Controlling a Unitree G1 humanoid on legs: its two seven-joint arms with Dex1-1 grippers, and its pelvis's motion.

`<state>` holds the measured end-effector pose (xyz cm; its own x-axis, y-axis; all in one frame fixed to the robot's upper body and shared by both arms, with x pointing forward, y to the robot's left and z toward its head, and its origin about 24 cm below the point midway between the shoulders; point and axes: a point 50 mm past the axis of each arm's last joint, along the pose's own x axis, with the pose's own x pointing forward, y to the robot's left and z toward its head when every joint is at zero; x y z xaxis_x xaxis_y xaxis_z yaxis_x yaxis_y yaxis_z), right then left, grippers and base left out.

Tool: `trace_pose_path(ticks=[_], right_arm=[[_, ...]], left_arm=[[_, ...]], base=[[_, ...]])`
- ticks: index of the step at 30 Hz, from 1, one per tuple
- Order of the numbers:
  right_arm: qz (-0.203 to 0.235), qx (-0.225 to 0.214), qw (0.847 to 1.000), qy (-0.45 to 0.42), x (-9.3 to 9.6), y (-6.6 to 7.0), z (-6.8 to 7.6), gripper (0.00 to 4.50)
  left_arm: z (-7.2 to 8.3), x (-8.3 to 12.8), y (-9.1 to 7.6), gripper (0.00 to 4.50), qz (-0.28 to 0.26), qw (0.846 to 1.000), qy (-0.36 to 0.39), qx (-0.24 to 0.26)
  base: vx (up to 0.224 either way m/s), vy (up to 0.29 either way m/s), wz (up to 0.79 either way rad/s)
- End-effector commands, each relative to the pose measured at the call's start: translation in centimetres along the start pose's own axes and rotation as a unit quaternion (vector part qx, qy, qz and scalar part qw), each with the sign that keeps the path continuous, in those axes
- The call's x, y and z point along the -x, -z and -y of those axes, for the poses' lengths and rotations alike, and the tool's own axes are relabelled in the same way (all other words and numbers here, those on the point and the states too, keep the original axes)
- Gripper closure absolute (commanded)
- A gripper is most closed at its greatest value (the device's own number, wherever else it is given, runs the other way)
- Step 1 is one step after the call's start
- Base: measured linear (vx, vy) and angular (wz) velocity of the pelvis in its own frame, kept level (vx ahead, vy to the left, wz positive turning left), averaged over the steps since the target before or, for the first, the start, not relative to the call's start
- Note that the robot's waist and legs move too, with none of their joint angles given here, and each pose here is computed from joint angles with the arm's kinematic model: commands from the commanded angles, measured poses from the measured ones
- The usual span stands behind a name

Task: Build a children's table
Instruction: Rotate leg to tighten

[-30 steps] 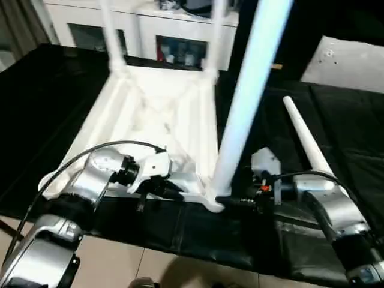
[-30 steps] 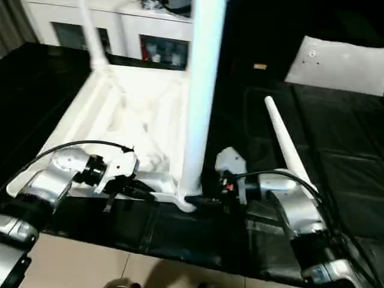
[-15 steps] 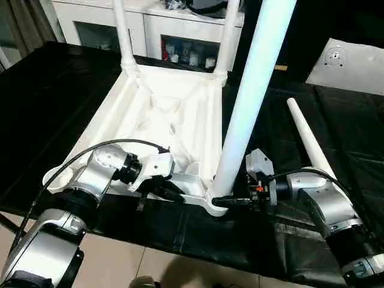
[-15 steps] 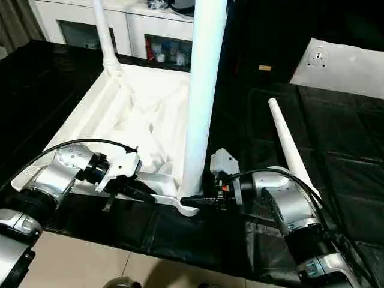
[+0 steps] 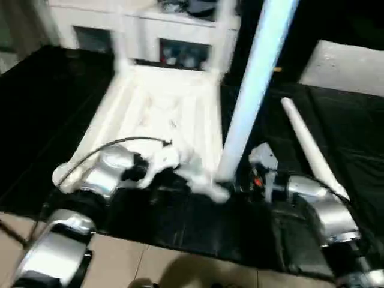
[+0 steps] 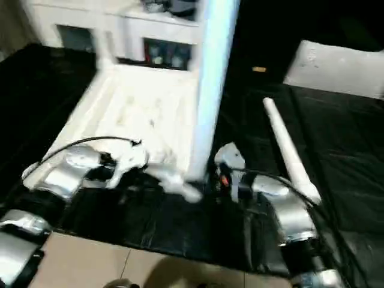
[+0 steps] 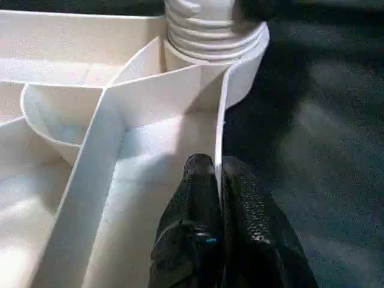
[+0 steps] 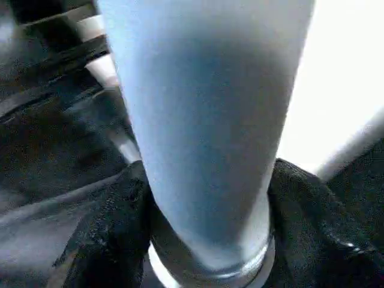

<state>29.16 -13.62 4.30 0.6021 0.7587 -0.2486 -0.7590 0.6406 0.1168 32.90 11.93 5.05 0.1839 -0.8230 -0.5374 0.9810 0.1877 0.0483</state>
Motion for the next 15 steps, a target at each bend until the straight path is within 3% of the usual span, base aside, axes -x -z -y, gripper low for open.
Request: trace_pose_path(ticks=[1,3,6,8,13,14,15], right_arm=[[0.000,-0.049,0.998,-0.026,-3.8,0.6,-3.6,1.94],[0.008,-0.085,0.995,0.045,-5.8,0.4,-3.9,1.94],[0.011,-0.094,0.992,0.086,-6.8,0.1,-4.1,1.95],[-0.003,-0.107,0.981,0.161,-7.9,0.1,-3.9,1.95],[0.021,-0.139,0.968,0.208,-8.2,-0.5,-3.6,1.95],[0.027,-0.143,0.966,0.212,-8.2,-0.6,-3.5,1.41],[0.032,-0.144,0.965,0.215,-8.1,-0.7,-3.3,1.41]], left_arm=[[-0.5,-2.6,-3.7,4.50,0.072,0.994,-0.085,0.016],[-0.5,-4.0,-4.9,4.50,0.083,0.987,-0.137,0.027],[-0.6,-4.6,-5.5,4.50,0.084,0.981,-0.171,0.028],[-0.7,-5.2,-6.4,4.50,0.091,0.971,-0.219,0.039],[-0.4,-5.5,-6.8,4.50,0.086,0.970,-0.223,0.034],[-0.2,-5.6,-6.8,4.50,0.084,0.972,-0.218,0.033],[-0.2,-5.5,-6.7,4.50,0.083,0.973,-0.213,0.033]], base=[[0.000,0.000,0.00],[0.000,0.000,0.00],[-0.045,0.042,-0.06],[-0.052,-0.023,0.14],[0.087,0.004,-0.12],[0.055,-0.006,0.17],[0.000,0.000,0.00]])
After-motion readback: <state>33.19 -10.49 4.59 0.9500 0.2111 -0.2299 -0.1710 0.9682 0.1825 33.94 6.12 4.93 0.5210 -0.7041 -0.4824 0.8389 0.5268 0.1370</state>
